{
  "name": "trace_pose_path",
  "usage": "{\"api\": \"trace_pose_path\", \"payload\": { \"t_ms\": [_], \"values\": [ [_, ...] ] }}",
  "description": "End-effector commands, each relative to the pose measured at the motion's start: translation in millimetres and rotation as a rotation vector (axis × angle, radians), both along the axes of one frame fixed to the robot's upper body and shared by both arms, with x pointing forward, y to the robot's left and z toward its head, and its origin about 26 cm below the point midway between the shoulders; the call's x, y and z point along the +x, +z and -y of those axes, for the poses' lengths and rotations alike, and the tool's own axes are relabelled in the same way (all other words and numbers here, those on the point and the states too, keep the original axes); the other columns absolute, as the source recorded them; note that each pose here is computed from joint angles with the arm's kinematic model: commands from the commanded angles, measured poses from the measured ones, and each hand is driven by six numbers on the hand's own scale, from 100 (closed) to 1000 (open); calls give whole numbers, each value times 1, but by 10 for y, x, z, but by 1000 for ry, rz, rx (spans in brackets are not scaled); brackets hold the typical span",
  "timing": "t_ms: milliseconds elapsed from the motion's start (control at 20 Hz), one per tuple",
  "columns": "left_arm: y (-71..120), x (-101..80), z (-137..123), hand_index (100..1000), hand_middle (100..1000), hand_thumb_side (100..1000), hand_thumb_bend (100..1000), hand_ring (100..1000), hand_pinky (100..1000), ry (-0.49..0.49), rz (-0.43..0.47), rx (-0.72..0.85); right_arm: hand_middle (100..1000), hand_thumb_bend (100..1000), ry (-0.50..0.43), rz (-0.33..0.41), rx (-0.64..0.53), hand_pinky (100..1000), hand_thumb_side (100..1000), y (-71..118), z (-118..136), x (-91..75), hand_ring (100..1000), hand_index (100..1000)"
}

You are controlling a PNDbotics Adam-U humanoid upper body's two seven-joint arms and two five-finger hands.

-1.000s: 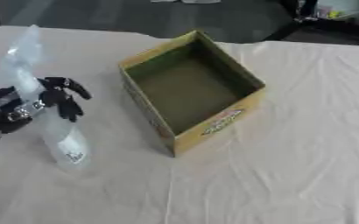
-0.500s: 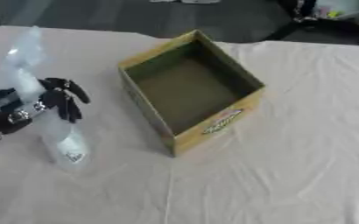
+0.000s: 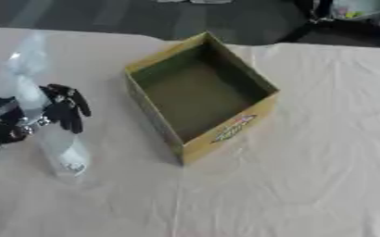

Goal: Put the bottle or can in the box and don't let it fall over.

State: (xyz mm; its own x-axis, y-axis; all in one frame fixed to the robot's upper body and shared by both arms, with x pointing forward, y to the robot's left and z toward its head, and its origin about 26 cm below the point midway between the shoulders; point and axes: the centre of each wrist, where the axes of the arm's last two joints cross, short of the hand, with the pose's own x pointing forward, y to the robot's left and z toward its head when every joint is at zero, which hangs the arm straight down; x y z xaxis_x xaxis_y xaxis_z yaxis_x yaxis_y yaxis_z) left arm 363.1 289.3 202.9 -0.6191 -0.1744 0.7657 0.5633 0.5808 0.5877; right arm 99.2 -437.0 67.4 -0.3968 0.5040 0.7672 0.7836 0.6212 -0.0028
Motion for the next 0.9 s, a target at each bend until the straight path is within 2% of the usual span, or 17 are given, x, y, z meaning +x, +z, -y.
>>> {"api": "trace_pose_path", "payload": {
  "t_ms": [50, 550, 900],
  "values": [
    [71, -15, -27, 100, 561, 577, 100, 222, 499, -1, 23, -4, 1000, 100, 2, 12, -13, 924, 523, 48, 12, -3, 997, 916],
    [80, -12, -13, 100, 525, 571, 100, 192, 457, -12, 16, -51, 1000, 100, 6, 11, -16, 924, 523, 44, 4, 5, 997, 917],
    [134, -21, 1, 100, 494, 568, 100, 163, 393, -34, 7, -99, 1000, 100, 10, 11, -15, 925, 523, 45, -1, 17, 997, 917]
  ]
}}
